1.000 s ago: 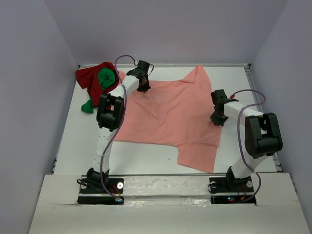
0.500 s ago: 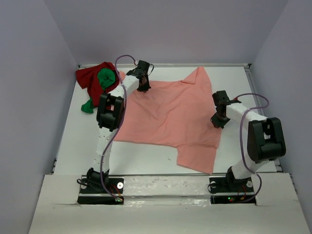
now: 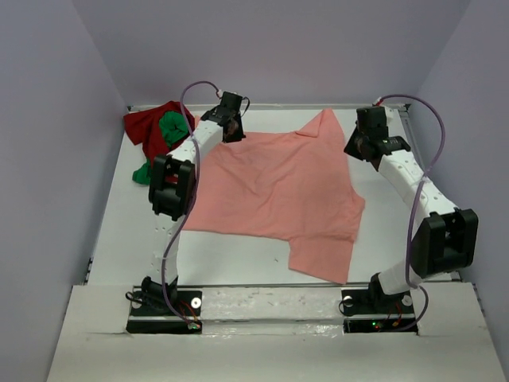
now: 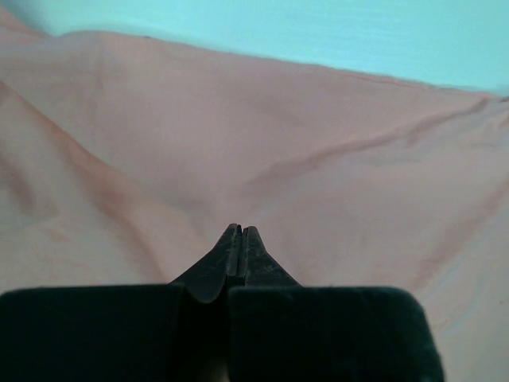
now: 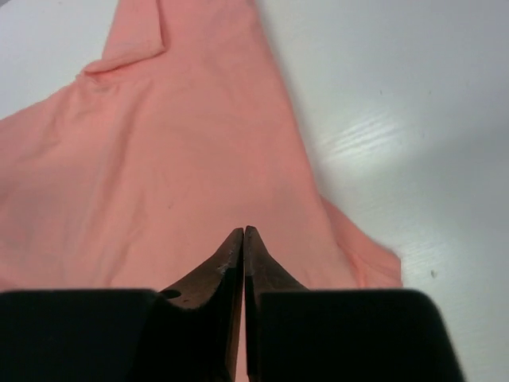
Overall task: Fold and stack the t-shirts
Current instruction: Flatten the tshirt out
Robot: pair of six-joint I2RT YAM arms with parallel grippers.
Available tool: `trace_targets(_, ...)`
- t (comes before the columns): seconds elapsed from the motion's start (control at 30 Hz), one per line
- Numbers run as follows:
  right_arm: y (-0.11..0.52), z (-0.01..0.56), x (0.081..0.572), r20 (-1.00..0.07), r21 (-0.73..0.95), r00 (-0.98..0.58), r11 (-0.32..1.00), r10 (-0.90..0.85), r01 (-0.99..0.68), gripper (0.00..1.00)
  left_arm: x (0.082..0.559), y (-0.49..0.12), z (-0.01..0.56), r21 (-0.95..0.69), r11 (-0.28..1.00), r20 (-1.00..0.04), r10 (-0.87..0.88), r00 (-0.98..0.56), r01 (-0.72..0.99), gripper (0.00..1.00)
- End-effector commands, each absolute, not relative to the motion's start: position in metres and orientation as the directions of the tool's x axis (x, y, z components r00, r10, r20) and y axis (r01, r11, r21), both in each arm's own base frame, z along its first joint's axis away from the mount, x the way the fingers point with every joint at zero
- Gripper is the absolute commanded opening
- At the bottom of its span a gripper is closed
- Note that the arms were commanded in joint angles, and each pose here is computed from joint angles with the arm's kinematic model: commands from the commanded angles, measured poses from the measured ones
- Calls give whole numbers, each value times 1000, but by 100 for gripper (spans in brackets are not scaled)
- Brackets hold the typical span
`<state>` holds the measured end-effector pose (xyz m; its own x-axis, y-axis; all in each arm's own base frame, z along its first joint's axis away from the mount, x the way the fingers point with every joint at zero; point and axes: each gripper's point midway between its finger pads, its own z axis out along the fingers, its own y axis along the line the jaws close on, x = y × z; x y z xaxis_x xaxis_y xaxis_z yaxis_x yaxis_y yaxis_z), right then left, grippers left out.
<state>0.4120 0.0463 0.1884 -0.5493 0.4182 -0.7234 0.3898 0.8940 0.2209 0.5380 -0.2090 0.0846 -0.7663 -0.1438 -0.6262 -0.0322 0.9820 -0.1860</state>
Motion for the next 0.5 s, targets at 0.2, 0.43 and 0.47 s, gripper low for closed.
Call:
trace_targets(0.2, 82, 162, 461, -667, 156, -709, 974, 228, 165, 0, 533, -209, 143, -191, 982, -704, -141, -697, -6, 0)
trace_targets(0.43, 72, 179, 462, -690, 149, -682, 970, 241, 192, 35, 526, -179, 159, -112, 987, -736, -158, -658, -113, 0)
trace_targets(0.47, 66, 175, 465, -690, 133, -686, 972, 231, 193, 36, 527, -175, 160, -103, 987, -739, -158, -655, -122, 0)
